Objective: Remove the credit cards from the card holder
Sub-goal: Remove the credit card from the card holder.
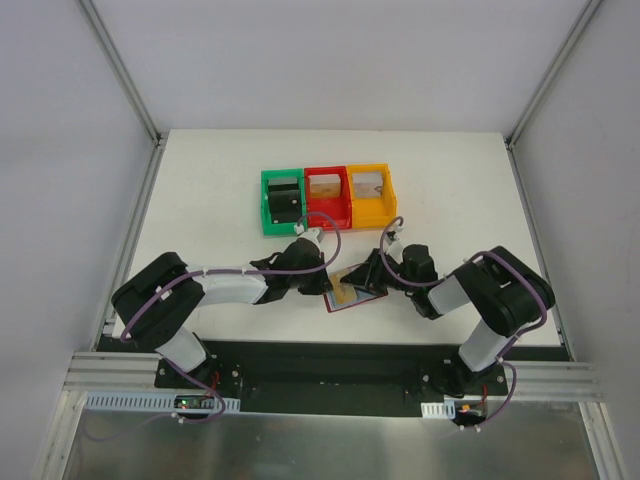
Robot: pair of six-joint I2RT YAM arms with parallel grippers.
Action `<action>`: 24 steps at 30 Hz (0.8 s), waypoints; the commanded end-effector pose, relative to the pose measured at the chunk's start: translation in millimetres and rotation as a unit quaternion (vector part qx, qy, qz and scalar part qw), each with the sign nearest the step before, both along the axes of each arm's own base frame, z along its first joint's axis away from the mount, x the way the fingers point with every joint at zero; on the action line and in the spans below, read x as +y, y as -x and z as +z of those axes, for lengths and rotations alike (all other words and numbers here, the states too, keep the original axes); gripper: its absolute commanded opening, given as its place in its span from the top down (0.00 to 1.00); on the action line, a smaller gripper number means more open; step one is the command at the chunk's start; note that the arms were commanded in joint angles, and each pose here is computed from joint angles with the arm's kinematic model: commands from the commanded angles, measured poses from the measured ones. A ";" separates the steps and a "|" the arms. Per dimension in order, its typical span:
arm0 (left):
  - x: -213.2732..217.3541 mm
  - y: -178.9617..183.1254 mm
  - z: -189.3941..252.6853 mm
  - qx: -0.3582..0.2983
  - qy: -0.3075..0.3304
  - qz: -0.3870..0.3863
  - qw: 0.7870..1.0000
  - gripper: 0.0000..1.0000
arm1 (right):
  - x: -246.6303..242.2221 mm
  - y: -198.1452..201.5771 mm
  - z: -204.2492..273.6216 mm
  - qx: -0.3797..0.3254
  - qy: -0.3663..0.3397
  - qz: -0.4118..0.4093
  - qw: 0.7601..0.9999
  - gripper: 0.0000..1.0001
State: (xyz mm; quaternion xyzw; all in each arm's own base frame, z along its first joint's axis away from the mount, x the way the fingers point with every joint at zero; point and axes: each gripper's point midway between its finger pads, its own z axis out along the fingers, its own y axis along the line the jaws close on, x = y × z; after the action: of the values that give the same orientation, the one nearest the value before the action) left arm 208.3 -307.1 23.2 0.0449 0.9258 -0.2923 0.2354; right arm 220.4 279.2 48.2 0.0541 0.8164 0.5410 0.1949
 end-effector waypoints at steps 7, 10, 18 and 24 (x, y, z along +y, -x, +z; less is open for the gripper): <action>27.6 34.2 -37.6 0.061 -0.074 -0.015 0.995 1.00 | 13.7 4.4 21.1 -0.026 -0.040 0.046 0.998 0.60; 26.3 34.4 -37.0 0.061 -0.073 -0.017 0.995 1.00 | 14.3 6.0 19.4 -0.022 -0.039 0.052 0.998 0.60; 27.3 32.3 -35.2 0.056 -0.073 -0.012 0.996 1.00 | 14.1 7.5 21.5 -0.022 -0.042 0.053 0.997 0.61; 29.9 32.1 -30.5 0.048 -0.069 -0.006 0.996 0.88 | 13.7 7.8 21.0 -0.021 -0.041 0.053 0.998 0.61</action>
State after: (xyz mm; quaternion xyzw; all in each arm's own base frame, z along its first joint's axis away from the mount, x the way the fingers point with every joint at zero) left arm 206.8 -307.3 23.1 0.0455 0.9262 -0.2909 0.2355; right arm 210.6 283.0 45.7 0.0397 0.8164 0.5521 0.1647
